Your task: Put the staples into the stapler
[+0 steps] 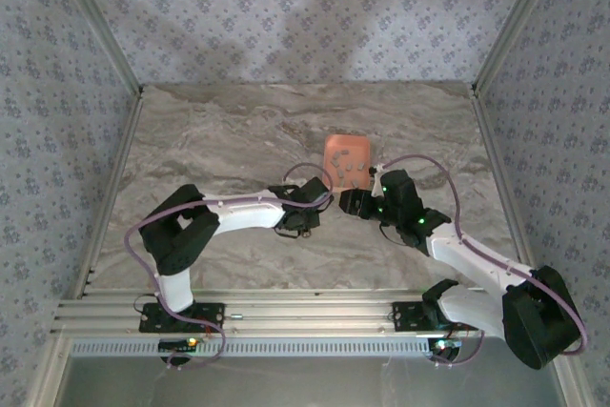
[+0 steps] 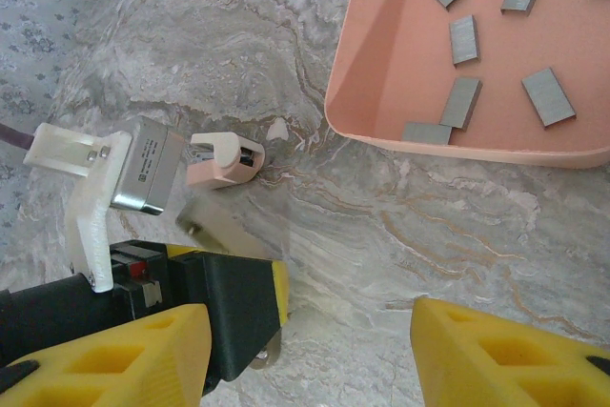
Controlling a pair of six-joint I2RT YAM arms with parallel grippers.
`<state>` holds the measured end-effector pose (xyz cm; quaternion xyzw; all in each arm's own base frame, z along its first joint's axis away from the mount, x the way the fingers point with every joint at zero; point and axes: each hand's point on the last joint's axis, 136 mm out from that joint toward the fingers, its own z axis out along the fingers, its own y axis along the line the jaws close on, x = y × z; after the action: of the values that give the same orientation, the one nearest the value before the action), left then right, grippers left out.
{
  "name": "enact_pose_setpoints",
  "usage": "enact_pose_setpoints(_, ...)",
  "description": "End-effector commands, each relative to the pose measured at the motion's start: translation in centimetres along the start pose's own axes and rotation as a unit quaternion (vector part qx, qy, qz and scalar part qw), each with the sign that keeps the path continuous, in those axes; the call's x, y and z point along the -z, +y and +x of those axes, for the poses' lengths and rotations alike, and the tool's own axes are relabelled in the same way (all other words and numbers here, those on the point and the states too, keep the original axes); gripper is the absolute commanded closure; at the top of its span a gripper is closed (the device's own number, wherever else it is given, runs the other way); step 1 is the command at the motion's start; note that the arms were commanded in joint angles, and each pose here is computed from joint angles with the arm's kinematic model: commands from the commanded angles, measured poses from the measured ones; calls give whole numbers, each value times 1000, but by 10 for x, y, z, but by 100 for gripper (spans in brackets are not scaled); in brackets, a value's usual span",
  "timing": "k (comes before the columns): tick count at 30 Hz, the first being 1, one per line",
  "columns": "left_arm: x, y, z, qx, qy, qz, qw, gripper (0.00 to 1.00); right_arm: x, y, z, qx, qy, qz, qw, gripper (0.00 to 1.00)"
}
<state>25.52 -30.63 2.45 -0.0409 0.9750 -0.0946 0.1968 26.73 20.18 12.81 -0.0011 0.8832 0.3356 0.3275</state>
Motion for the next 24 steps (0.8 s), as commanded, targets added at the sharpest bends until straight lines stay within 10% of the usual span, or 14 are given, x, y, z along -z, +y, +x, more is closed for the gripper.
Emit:
enact_pose_setpoints(1, -5, -4, 5, -5, 16, 2, 1000, 57, 1, -2, 2, 3, 1, -2, 1000, 42)
enact_pose_setpoints(12, -3, -5, 4, -7, 14, 5, 1000, 72, 3, -1, 1, 3, -1, -3, 1000, 42)
enact_pose_setpoints(24, -2, -10, 5, -57, 26, -8, 998, 66, 4, -1, 2, 4, 0, -3, 1000, 42)
